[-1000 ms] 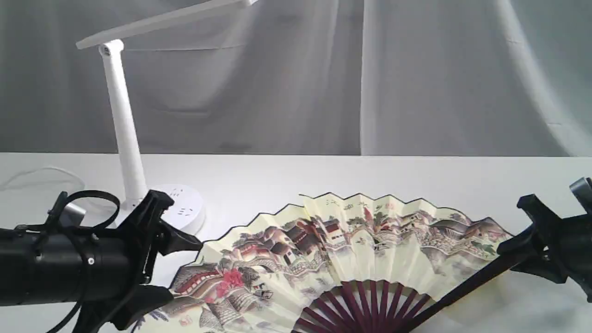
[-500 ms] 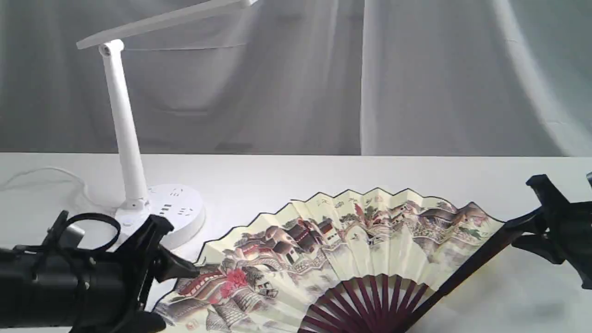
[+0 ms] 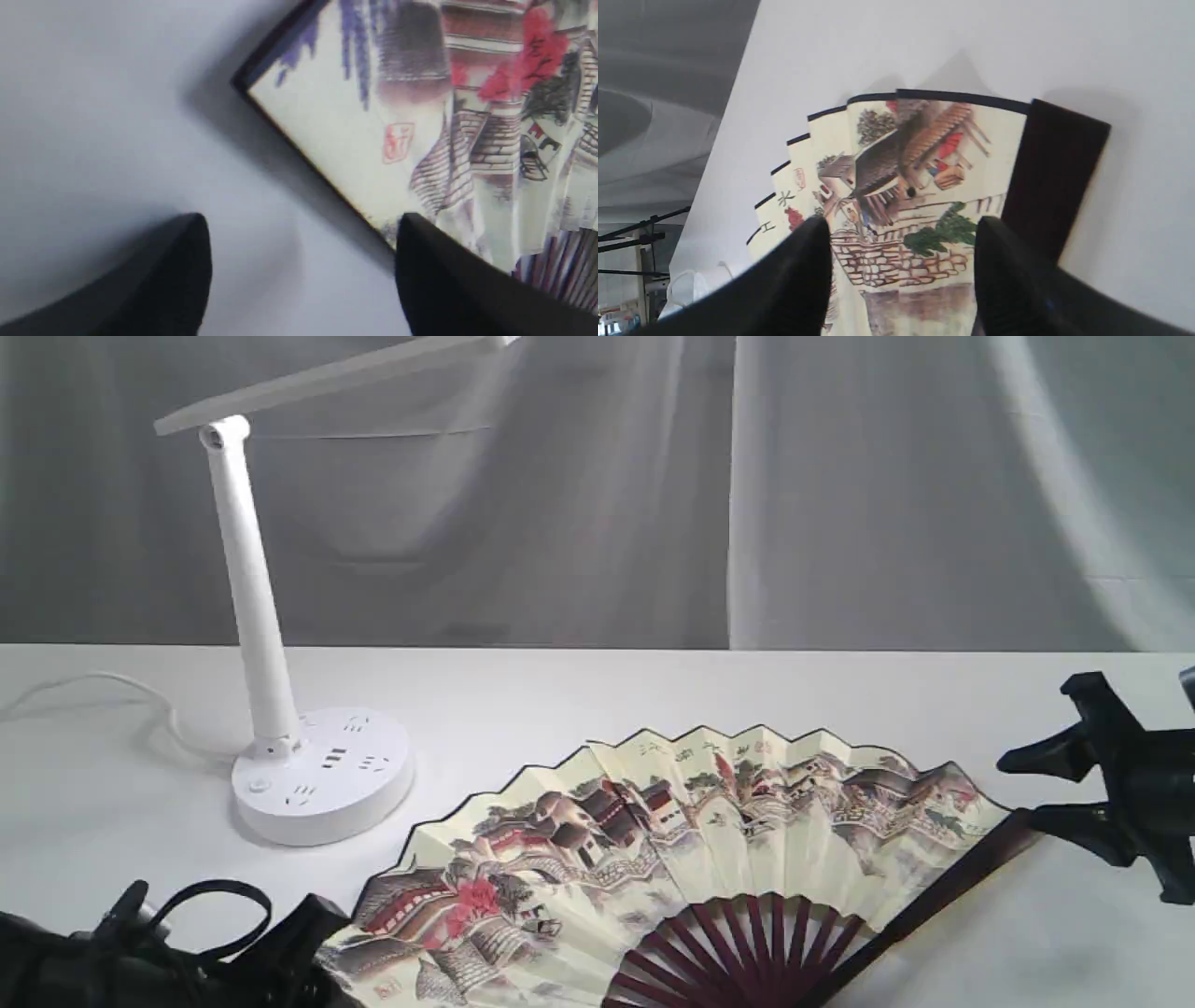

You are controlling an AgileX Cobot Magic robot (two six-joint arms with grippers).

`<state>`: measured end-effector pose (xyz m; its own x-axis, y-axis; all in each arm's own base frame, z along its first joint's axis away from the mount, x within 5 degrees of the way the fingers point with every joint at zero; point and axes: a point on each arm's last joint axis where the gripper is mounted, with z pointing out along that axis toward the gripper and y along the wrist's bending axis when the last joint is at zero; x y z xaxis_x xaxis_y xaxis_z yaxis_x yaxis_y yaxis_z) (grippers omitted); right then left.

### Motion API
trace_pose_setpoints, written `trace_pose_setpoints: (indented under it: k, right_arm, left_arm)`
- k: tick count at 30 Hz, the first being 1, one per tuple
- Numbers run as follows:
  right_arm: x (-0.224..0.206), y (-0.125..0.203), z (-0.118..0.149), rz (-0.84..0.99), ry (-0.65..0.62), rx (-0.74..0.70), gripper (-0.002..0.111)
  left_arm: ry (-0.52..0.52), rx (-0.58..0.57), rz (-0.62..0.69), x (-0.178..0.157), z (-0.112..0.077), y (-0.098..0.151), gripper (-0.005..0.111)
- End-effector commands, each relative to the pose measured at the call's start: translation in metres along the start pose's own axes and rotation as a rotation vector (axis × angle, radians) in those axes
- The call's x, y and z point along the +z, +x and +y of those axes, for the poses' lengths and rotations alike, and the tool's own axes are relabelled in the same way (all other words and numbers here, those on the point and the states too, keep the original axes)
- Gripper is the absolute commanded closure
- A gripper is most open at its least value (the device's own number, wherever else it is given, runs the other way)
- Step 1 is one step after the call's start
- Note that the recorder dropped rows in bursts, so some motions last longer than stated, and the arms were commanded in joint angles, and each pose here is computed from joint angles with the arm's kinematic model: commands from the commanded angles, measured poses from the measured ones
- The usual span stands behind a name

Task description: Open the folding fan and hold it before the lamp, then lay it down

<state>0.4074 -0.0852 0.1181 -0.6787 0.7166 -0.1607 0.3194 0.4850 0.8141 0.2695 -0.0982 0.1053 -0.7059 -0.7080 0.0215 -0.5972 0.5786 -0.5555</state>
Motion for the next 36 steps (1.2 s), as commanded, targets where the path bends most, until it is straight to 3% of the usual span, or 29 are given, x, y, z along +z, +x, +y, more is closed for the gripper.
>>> trace_pose_setpoints:
  k: [1, 14, 22, 36]
  right_arm:
    - [-0.007, -0.001, 0.011, -0.014, -0.019, -0.064, 0.060]
    - [-0.008, 0.002, 0.013, 0.016, -0.042, -0.092, 0.060]
    - [-0.009, 0.005, 0.016, 0.049, -0.081, -0.104, 0.060]
    - [-0.010, 0.018, 0.024, 0.180, -0.167, -0.156, 0.060]
  left_arm:
    - [-0.028, 0.019, 0.007, 0.012, 0.002, -0.003, 0.047]
    - [0.070, 0.066, -0.074, 0.017, -0.042, -0.028, 0.047]
    - [0.102, 0.070, -0.044, 0.019, -0.050, -0.030, 0.047]
    - [0.163, 0.348, -0.103, -0.055, -0.058, -0.054, 0.051]
